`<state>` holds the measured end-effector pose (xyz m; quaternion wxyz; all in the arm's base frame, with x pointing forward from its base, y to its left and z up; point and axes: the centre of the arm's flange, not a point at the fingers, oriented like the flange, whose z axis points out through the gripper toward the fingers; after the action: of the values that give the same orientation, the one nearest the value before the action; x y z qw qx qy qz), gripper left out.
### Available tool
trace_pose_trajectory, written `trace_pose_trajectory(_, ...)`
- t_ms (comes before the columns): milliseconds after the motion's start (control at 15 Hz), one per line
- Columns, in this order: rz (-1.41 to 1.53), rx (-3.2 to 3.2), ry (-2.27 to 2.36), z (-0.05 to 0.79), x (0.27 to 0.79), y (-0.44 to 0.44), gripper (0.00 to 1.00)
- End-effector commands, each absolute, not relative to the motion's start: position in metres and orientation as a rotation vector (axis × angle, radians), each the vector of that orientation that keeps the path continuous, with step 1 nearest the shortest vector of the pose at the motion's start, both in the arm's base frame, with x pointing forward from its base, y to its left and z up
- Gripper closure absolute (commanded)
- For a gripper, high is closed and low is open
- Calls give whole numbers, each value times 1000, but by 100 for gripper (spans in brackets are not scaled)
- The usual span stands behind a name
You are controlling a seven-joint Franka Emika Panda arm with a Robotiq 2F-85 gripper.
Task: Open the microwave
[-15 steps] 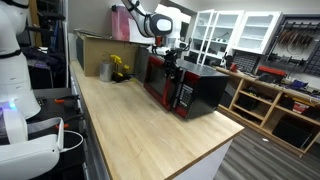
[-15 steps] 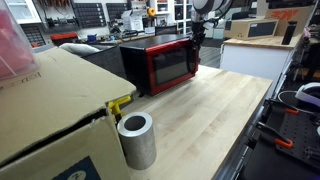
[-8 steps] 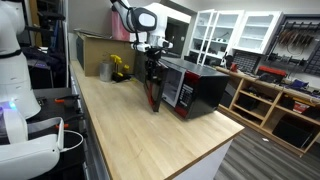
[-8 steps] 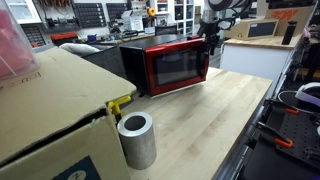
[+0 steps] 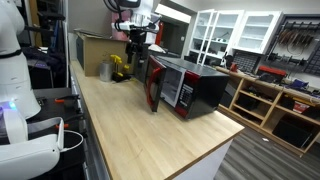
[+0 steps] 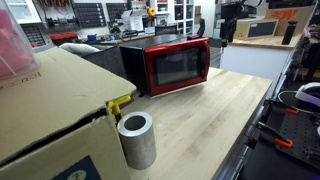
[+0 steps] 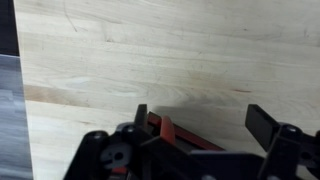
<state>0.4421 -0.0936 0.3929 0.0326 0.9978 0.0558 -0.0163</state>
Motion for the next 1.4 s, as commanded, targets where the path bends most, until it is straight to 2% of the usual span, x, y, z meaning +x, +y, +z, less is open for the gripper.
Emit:
trace_pose_trajectory(0,-8,3067,243,441,431,-102,0)
trace_pose_trajectory(533,114,3086,-46,475,499,-140,0)
trace_pose_trajectory(1067,197,3019,-596,455,603,-158,0)
trace_pose_trajectory(1333,217,2989,-712,441,640,-154,0)
